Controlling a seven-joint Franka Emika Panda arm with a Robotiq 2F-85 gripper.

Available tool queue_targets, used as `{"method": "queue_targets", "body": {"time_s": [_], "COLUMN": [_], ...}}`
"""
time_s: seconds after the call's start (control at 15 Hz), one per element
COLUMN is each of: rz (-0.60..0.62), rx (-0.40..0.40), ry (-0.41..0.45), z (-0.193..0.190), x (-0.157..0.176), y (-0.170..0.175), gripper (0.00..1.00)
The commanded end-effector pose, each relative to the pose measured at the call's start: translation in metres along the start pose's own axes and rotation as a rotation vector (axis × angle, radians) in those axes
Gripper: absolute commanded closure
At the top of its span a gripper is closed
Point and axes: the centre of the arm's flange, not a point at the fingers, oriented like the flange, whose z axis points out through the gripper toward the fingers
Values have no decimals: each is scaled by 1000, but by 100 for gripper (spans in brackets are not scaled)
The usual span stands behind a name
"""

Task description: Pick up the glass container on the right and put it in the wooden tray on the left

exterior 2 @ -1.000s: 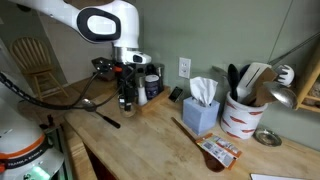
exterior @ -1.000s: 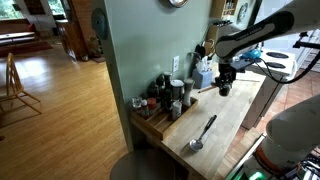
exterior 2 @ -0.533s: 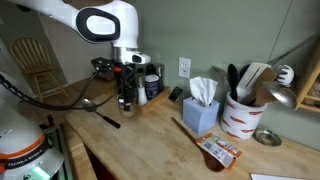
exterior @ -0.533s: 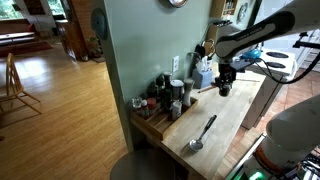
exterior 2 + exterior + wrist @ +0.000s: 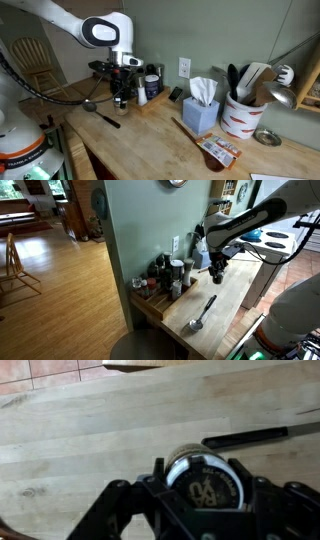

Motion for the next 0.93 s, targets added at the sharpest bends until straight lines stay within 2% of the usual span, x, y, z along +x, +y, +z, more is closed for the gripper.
{"method": "queue_targets", "body": {"time_s": [0.0,0.4,0.87], "rz": [-126,-374,-691], "rx": [-16,-98,-203], "ry": [37,126,172], "z": [8,-5,-20], "x": [-11,-3,9], "y": [-29,-68,-110], "gripper": [61,61,61]}}
